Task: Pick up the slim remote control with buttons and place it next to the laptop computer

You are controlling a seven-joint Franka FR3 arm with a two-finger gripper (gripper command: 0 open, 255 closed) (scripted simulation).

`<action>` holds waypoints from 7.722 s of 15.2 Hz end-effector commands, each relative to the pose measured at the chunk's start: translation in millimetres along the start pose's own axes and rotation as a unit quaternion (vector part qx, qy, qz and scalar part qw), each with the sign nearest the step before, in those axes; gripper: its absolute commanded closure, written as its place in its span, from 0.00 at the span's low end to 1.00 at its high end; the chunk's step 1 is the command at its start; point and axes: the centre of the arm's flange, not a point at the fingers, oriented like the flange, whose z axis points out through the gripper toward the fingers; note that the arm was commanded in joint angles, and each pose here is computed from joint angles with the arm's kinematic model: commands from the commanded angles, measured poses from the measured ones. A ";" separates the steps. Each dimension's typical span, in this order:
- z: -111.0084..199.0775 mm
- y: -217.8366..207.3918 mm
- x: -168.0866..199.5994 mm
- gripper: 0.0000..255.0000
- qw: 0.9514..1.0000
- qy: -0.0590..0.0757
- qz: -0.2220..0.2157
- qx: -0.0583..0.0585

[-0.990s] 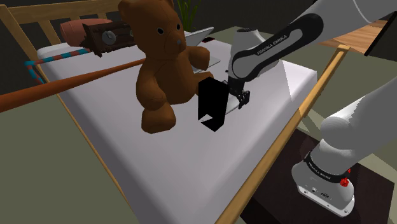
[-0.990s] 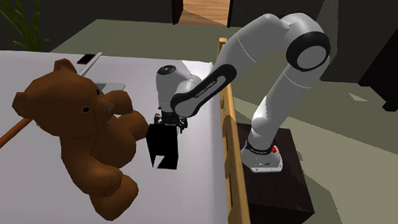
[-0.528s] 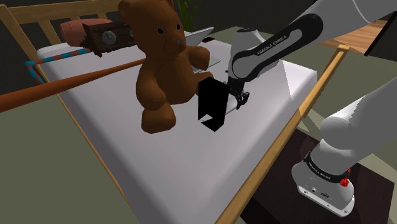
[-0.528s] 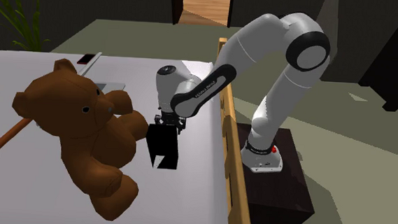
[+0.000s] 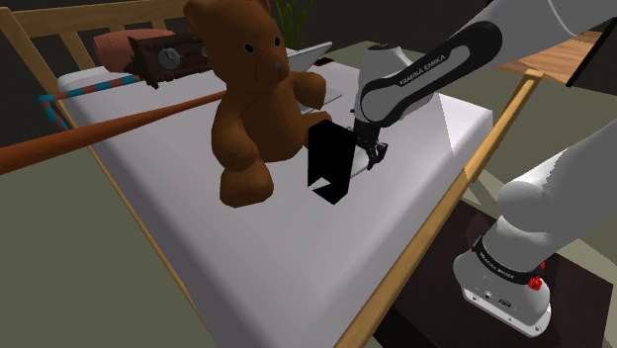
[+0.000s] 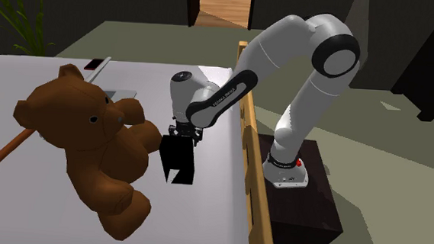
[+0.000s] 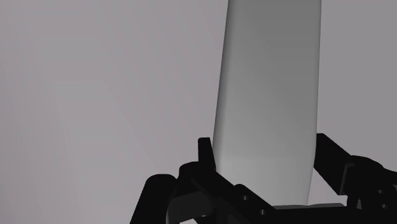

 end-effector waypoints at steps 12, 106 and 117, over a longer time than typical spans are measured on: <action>-63.3 -0.5 0.5 1.00 1.000 0.000 0.000 0.000; -154.2 -198.9 253.9 1.00 1.000 0.000 0.000 0.000; -96.1 -198.5 253.5 1.00 1.000 0.000 0.000 0.000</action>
